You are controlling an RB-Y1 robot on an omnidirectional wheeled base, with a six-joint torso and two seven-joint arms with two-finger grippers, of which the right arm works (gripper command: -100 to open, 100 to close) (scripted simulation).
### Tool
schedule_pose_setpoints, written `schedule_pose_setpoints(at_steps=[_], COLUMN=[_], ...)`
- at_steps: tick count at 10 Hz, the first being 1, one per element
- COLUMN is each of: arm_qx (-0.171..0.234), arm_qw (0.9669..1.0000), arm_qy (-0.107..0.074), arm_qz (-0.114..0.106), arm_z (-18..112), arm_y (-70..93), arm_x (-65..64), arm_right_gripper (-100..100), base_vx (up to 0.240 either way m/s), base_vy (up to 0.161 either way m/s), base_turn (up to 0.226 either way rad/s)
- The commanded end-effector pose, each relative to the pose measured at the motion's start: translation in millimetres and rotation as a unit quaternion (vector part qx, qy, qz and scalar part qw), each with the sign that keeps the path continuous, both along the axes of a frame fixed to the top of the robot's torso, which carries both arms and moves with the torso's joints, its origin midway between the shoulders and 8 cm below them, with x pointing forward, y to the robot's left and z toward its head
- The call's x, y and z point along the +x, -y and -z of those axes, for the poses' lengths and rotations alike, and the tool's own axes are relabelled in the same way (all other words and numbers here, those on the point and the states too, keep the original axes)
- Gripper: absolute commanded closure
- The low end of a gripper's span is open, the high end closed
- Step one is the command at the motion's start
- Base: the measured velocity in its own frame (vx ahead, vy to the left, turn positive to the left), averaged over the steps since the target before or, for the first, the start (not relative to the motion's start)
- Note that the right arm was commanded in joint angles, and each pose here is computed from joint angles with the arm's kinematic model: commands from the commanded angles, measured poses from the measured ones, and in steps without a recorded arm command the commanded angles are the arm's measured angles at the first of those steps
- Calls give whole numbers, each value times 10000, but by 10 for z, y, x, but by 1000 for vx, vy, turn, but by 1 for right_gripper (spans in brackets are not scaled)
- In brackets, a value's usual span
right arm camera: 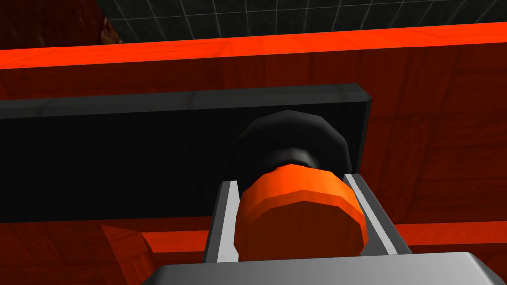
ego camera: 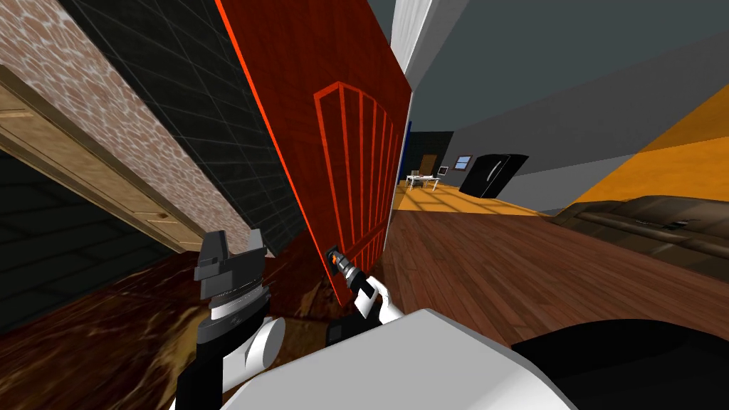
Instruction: Push the door open
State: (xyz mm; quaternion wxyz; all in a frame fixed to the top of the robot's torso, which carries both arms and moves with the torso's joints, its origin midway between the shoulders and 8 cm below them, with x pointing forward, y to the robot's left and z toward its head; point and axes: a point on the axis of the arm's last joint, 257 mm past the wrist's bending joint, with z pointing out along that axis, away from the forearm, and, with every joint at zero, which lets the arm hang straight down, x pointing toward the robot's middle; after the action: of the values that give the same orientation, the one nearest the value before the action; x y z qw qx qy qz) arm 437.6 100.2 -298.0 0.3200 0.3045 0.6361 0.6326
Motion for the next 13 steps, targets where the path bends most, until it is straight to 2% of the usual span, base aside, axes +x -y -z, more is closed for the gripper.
schedule_pose_setpoints(at_steps=[1,4,6,9,13], arm_qx=[-25,-25,-184,-250,-152], arm_qw=[10000,10000,9998,9996,9998], arm_qy=[-31,-31,-42,-58,-78], arm_qz=[2,2,-24,-70,-131], arm_z=[35,35,138,185,129], arm_y=[9,9,101,106,-27], arm_x=[-10,-10,-78,-181,-312], arm_right_gripper=[100,100,100,100,100], base_vx=[-22,-7,108,152,144], base_vy=[-24,-6,103,181,193], base_turn=[12,-2,-243,-228,-241])
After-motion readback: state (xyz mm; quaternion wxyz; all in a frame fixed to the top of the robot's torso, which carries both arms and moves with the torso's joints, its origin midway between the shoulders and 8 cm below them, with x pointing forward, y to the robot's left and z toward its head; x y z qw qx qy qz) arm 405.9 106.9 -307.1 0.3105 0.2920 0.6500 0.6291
